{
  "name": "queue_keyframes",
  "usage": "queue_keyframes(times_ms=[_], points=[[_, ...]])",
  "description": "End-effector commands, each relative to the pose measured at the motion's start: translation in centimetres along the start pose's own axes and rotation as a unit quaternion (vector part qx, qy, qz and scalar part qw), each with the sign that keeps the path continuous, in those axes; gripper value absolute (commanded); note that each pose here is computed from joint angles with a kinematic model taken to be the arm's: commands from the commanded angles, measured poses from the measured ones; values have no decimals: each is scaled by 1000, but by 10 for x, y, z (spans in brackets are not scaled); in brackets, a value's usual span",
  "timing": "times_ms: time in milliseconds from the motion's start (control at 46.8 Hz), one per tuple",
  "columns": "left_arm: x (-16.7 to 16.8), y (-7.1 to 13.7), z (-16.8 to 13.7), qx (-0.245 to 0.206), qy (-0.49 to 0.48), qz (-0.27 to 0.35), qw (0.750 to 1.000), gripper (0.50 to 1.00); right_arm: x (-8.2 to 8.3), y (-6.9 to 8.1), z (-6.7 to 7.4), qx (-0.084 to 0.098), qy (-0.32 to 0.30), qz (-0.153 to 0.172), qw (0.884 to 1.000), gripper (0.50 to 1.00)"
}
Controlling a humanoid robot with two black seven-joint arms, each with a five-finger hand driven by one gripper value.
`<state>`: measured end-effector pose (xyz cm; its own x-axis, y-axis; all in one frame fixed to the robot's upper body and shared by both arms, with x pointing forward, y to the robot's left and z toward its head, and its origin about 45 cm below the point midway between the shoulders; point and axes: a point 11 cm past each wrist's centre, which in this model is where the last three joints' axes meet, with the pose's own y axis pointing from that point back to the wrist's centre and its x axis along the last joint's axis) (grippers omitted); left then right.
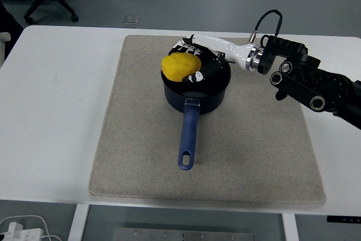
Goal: Put the potato in the blue pot
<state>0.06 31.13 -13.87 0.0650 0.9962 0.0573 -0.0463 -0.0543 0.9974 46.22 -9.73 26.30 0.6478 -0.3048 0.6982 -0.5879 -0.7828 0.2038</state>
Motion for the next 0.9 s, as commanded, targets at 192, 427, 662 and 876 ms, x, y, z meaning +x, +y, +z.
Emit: queue_keyframes(times_ms=[192, 427, 662, 876], points=[[1, 0, -2, 2, 0, 2, 1000, 996, -4, 1, 4, -6, 5, -7, 1000, 500], [1, 0, -2, 2, 0, 2, 1000, 996, -10, 4, 11, -17, 20, -23, 999, 500], [0, 0, -1, 1, -1, -1, 1000, 996, -8, 5, 11, -17, 22, -21, 999, 500], [1, 0, -2, 2, 0, 2, 1000, 996, -1, 6, 14, -23, 27, -9, 999, 500]])
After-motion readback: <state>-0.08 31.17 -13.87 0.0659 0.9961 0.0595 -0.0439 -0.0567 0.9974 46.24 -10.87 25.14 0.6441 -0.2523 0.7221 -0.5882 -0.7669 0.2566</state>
